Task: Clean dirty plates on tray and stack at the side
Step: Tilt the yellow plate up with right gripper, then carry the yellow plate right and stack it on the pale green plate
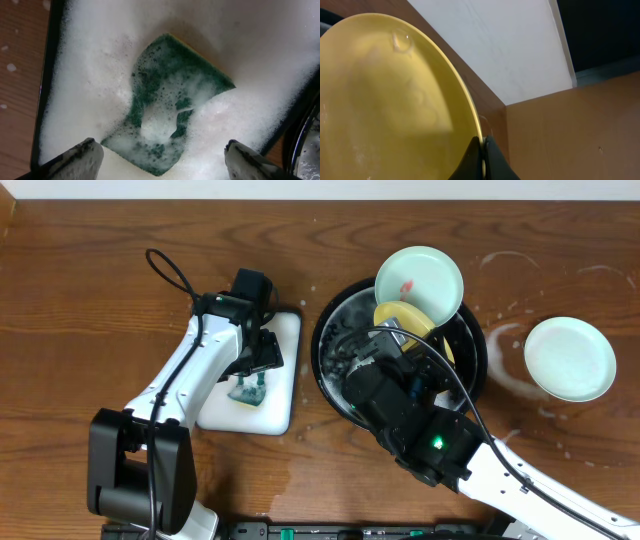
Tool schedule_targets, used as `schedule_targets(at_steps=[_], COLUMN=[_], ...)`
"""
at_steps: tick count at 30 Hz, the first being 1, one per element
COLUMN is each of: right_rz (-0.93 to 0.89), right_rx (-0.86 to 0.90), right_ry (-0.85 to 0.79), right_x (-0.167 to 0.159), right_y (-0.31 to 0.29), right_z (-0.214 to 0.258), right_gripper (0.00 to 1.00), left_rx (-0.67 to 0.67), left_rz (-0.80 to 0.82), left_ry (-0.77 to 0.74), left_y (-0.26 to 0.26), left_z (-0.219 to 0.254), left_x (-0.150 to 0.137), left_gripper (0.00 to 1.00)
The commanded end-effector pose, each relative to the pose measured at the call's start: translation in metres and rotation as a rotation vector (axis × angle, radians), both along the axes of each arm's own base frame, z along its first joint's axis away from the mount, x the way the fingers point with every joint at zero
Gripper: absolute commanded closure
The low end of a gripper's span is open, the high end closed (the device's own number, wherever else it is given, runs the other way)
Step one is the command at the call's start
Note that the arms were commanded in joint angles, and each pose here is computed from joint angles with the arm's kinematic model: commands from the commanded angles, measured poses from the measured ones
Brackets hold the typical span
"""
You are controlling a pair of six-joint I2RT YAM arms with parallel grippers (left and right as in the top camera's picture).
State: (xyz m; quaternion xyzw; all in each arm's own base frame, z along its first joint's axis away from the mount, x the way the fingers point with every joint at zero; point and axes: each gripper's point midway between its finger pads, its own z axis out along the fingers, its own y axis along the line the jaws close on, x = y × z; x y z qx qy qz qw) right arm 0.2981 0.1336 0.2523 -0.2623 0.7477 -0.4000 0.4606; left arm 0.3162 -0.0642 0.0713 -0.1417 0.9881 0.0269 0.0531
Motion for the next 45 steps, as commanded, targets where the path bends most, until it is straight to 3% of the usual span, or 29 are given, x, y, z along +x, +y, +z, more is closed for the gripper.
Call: schedule_targets(at_steps=[1,31,38,45], right_rz=[-0.011,-0.036,-0.047,-0.206], right_rx=[0.000,0.066,0.396,0.823], right_ry=[-0.034,-0.034,0.056,0.198], right_x=[-0.004,0.001,0.016,0.040], right_y=[-0.002,-0.008,-0.008,-0.056], right_z=[0.010,0.006,-0.026,-0.061], right_gripper=[0.99,0.99,0.99,0.99], left_rx=[0.007,0.007,0.007,0.007], left_rz=[-0.006,-0.006,-0.006,-0.006], left_ry=[0.004,0.004,0.004,0.004], left_y=[0.002,0.002,0.002,0.002], left_z=[-0.001,-0.001,-0.001,-0.001], left_x=[0.000,0.000,0.000,0.000], left_gripper=[0.18,0.18,0.18,0.18])
